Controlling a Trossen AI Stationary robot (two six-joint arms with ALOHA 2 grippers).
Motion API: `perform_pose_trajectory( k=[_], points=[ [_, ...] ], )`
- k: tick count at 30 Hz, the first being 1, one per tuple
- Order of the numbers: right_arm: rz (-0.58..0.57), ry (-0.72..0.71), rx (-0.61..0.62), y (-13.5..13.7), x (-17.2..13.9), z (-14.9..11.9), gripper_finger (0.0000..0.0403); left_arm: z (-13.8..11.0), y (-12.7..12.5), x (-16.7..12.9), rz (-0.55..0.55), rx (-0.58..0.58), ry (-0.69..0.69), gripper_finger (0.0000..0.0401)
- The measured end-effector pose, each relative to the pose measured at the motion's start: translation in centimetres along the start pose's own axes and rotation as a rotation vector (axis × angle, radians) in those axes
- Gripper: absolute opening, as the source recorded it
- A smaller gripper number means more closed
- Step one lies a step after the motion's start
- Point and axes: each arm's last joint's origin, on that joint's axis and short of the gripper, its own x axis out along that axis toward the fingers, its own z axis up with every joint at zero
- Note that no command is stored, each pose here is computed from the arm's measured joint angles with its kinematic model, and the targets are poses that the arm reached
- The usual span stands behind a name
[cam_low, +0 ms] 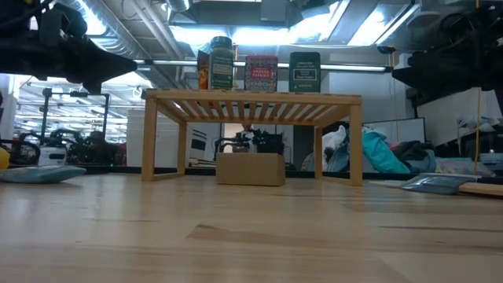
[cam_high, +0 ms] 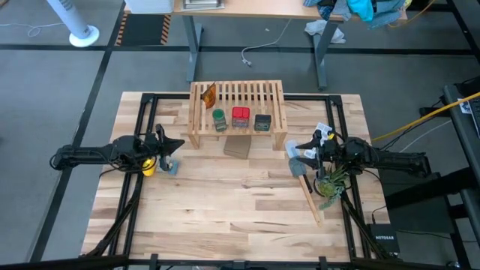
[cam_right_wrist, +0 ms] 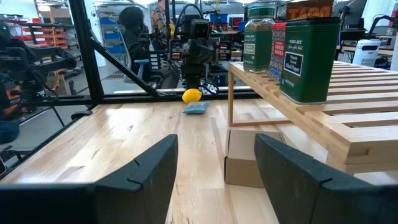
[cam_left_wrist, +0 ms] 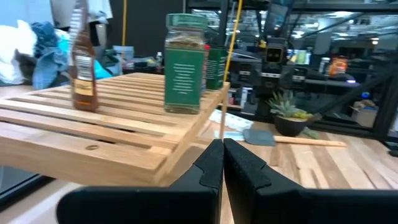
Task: Shelf spices
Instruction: Return to Home Position
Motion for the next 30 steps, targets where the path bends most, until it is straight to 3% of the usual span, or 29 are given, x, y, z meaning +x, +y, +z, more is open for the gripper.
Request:
perform_pose_trajectory(
  k=[30],
  points=[
    [-0.003,0.000,0.000,-0.01,0.00,0.00,0.0220,0.02,0.29,0.06,0.031,0.002,-0.002,0.0005]
  ],
)
